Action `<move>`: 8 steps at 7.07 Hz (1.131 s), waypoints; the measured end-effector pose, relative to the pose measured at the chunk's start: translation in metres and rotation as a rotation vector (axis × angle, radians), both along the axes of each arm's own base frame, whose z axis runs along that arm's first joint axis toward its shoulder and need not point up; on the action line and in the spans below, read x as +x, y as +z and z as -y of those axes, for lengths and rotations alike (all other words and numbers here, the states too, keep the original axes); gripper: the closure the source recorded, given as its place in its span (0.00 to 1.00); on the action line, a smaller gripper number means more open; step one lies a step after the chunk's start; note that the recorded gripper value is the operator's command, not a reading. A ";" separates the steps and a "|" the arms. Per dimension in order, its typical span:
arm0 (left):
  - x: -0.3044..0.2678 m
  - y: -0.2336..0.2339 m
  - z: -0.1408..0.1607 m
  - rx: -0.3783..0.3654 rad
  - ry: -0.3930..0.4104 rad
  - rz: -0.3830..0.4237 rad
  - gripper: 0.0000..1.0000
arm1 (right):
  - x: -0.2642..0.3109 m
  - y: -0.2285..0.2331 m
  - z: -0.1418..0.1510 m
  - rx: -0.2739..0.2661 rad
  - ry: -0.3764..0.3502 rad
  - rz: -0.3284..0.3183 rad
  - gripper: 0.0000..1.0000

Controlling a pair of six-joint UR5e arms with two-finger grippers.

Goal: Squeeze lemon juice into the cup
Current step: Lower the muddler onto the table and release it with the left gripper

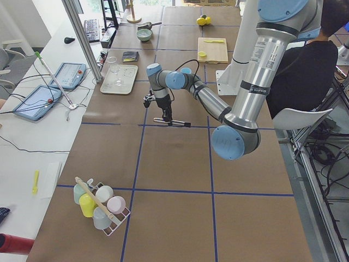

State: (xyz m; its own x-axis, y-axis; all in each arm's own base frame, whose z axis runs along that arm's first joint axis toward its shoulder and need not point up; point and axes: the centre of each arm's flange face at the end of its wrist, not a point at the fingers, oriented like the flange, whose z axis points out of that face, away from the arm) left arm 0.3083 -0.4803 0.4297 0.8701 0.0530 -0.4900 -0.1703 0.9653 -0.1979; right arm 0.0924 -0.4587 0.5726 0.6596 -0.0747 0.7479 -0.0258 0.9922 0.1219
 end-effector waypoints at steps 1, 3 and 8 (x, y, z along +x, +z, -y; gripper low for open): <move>0.000 0.022 -0.001 -0.026 0.000 0.013 1.00 | 0.000 -0.001 0.000 0.001 0.000 0.005 0.00; 0.008 0.059 0.006 -0.038 0.000 0.017 1.00 | 0.000 -0.002 0.000 0.004 0.000 0.006 0.00; 0.014 0.077 0.014 -0.023 -0.003 0.006 0.00 | 0.000 -0.005 0.000 0.008 0.000 0.007 0.00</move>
